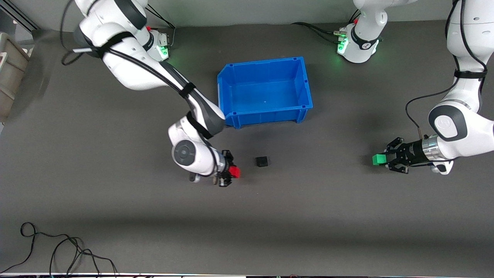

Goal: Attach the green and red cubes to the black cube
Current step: 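Carry the red cube toward the black cube while the left gripper grasps the green cube, then press the red and green cubes against the black cube from both sides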

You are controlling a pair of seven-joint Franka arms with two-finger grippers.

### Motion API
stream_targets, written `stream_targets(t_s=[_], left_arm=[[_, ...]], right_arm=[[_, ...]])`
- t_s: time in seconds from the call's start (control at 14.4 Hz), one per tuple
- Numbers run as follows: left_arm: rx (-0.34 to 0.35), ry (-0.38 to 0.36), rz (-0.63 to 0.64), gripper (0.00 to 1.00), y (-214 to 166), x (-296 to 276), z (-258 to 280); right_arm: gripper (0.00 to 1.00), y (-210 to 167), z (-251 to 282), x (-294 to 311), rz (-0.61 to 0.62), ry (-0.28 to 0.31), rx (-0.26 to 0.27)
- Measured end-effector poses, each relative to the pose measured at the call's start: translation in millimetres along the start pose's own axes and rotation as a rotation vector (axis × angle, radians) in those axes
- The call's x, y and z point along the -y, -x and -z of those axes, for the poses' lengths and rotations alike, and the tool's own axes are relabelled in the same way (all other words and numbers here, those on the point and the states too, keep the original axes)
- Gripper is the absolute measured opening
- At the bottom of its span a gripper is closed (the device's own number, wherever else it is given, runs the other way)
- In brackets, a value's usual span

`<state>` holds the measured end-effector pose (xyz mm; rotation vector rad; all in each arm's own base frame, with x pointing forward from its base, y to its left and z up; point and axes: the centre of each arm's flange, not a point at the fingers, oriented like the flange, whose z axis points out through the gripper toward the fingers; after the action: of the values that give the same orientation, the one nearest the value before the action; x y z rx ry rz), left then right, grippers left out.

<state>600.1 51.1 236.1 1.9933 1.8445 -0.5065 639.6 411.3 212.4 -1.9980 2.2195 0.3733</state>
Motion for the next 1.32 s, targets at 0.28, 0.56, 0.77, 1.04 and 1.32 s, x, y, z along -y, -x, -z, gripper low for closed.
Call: stream_targets(t_s=[0.28,0.56,0.77,1.04,1.32], left_arm=[[0.052,0.030,-0.036,0.37,89.1,-16.3,-53.8],[-0.016,0.046,0.009,0.37,167.6,-11.6,-130.0],[-0.031,0.030,0.043,0.37,203.5,-0.6,-163.0],[-0.041,0.029,0.080,0.37,227.9,8.8,-184.5],[-0.018,0.029,0.102,0.37,259.3,24.6,-210.0]], right_arm=[[0.40,34.7,-16.6,-16.2,0.020,0.017,0.031],[0.40,44.6,-39.7,-34.6,0.088,0.021,-0.040],[0.40,48.8,-41.1,-37.3,0.101,0.014,-0.048],[0.40,51.4,-41.9,-39.4,0.106,0.014,-0.048],[0.40,52.1,-42.3,-40.0,0.106,0.015,-0.048]])
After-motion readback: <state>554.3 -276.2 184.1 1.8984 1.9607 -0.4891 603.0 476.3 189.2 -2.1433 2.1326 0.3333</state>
